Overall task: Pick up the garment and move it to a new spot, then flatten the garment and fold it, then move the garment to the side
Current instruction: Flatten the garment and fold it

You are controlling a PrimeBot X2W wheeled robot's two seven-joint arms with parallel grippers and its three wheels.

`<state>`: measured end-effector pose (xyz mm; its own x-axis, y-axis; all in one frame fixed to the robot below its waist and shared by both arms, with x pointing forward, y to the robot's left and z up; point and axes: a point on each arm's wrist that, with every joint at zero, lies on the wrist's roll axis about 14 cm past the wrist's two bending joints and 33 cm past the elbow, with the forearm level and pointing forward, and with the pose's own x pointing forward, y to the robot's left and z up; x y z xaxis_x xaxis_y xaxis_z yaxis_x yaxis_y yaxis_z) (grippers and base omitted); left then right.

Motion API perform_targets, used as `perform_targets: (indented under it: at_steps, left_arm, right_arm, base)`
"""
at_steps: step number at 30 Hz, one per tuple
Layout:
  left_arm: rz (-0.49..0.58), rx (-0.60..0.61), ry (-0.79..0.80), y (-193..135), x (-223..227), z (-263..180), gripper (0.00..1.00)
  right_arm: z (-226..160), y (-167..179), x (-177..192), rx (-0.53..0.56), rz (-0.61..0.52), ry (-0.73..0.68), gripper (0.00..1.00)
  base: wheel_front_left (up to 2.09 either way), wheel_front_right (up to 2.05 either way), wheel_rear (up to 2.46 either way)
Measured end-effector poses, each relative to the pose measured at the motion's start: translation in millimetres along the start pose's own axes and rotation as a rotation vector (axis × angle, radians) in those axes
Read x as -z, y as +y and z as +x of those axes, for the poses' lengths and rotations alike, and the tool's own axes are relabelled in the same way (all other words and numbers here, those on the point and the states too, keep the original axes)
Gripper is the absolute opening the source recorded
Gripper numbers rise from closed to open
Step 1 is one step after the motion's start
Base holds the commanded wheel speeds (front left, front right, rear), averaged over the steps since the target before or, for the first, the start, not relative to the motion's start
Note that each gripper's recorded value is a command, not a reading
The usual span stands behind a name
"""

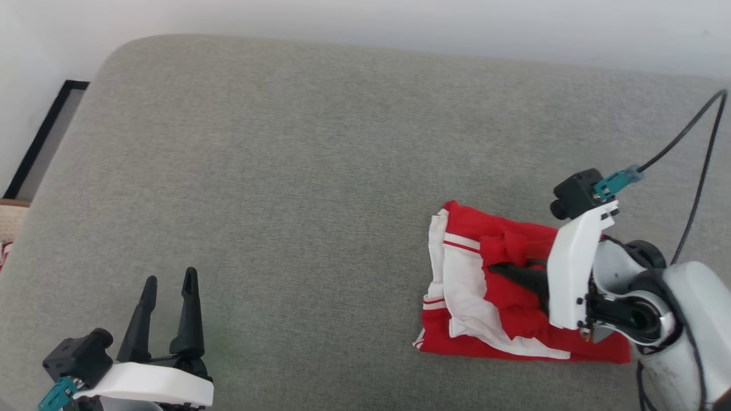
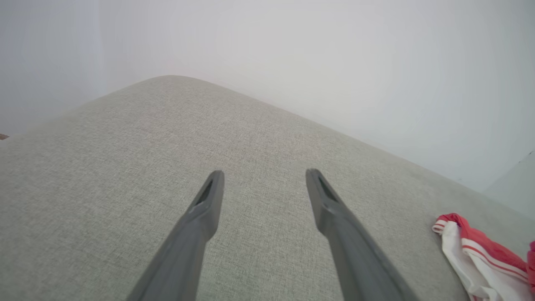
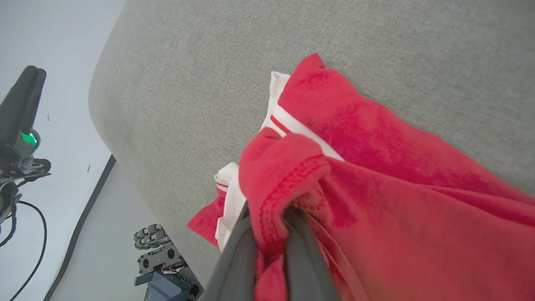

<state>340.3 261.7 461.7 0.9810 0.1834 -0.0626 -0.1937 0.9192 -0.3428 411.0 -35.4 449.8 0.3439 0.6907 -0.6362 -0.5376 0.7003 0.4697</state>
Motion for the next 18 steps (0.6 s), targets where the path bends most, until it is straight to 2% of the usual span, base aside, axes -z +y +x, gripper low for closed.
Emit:
perform_targets:
  at_steps: [1, 2, 3, 10, 18]
  left_arm:
    - [-0.005, -0.005, -0.003, 1.3, -1.1, -2.0, 1.00]
    - [-0.005, -0.010, -0.007, 3.0, -2.4, -3.6, 1.00]
    - [-0.013, -0.016, -0.011, 4.0, -3.4, -5.0, 1.00]
    - [-0.034, -0.026, -0.026, 7.3, -7.7, -8.5, 1.00]
    - [-0.046, -0.022, -0.030, 8.1, -8.8, -3.7, 1.00]
  right_arm:
    - [4.4, 2.3, 0.0, -0.002, -0.007, 0.004, 0.09]
    - [8.2, 4.8, -0.2, -0.007, -0.011, 0.006, 0.42]
    - [10.6, 7.0, -1.1, -0.008, -0.021, 0.007, 1.00]
    - [2.2, 10.2, -17.6, -0.004, -0.041, -0.059, 1.00]
    - [-50.8, -11.8, -57.9, 0.085, -0.063, -0.319, 1.00]
  base:
    - [0.00, 0.00, 0.00]
    - [0.00, 0.00, 0.00]
    - [0.00, 0.00, 0.00]
    - [0.00, 0.00, 0.00]
    - [0.00, 0.00, 0.00]
